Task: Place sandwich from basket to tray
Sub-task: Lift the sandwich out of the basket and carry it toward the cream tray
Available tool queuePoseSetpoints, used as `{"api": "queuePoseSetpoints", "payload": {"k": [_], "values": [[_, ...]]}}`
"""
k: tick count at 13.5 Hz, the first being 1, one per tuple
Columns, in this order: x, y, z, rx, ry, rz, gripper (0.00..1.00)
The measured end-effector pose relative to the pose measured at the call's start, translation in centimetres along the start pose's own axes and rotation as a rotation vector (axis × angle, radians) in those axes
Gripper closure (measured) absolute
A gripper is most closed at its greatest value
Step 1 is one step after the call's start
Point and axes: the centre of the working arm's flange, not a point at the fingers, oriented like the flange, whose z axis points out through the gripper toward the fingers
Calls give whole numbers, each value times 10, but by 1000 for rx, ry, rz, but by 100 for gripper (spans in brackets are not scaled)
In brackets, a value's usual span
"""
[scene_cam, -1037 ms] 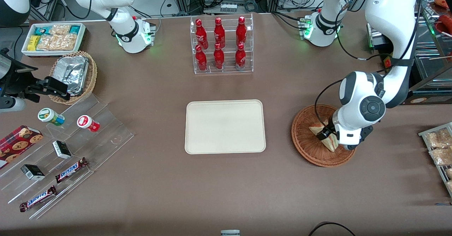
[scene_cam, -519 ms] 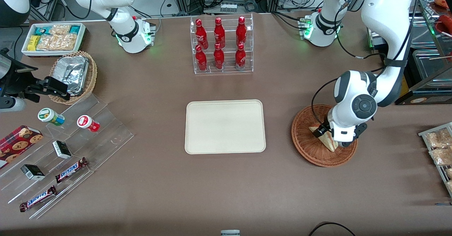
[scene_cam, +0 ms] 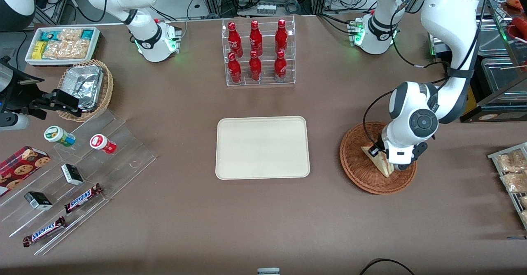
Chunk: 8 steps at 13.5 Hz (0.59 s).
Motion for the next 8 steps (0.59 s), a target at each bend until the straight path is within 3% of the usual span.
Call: {"api": "queuePoseSetpoints", "payload": {"k": [2,5,8], "values": [[1,0,-9,15,14,12,74],[8,5,-53,54,1,10,79],[10,17,-118,66,4,15,86]]}}
